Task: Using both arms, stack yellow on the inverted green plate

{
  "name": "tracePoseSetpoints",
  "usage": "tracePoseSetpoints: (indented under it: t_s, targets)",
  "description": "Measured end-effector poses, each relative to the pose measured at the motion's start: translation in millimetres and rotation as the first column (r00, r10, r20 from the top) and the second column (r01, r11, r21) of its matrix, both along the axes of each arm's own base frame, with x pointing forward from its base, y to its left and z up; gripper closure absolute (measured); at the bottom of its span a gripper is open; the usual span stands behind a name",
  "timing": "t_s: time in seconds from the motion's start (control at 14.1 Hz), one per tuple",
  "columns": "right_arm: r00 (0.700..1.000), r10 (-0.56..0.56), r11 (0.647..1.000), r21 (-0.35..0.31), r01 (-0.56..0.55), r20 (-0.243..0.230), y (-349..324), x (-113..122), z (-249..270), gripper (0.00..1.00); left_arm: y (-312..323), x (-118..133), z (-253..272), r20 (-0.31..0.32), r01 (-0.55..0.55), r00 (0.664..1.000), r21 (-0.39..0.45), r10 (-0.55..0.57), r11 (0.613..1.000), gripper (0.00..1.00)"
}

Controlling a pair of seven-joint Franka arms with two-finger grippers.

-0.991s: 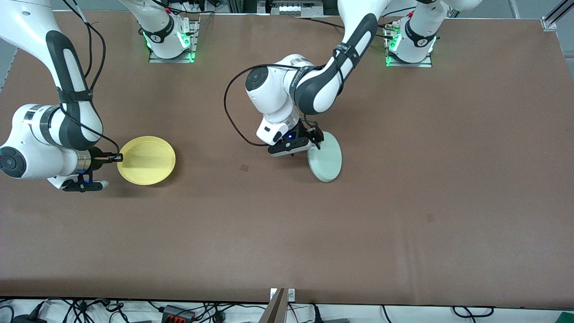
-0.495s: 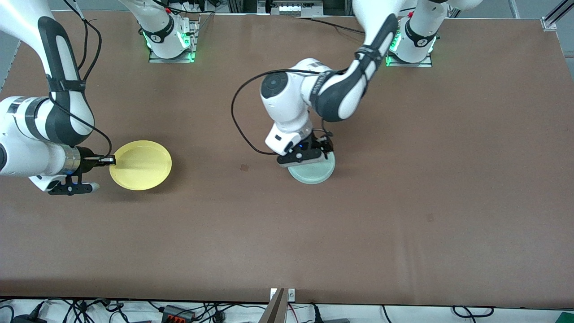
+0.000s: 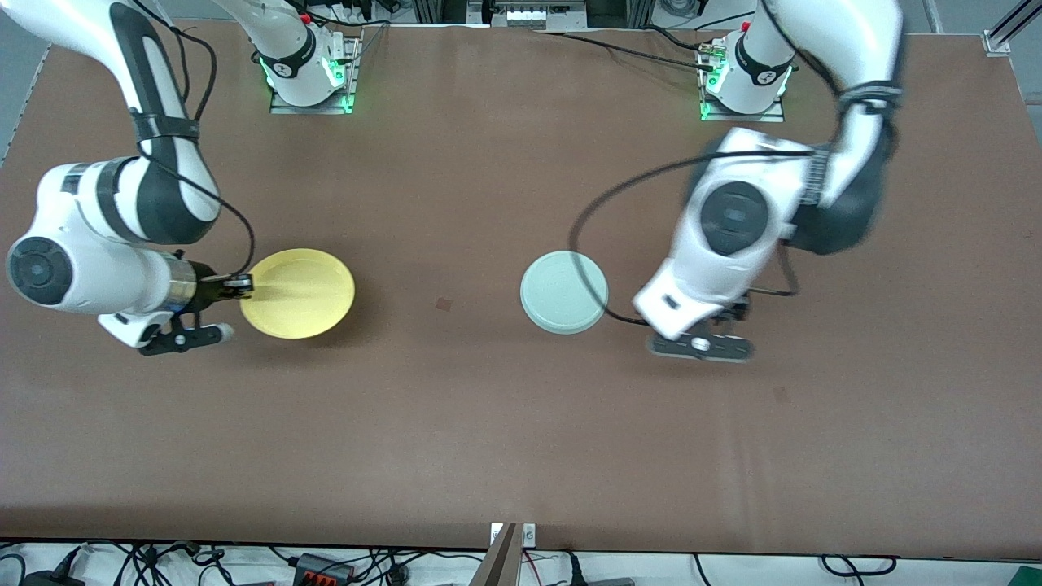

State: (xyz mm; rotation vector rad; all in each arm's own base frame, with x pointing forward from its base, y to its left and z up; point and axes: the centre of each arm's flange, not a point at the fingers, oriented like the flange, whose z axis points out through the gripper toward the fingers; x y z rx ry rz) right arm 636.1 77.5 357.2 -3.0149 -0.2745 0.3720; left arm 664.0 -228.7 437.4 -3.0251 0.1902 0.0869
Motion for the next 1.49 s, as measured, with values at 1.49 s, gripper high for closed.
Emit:
tracePoseSetpoints:
  t_s: [1.49]
  targets:
    - [0.944,-0.303,0.941,0.119,0.318,-0.129,368,-93,-120,0.97,208,-65,150,0.041,-0.125,0.99,-0.14,0.132,0.982,0.0]
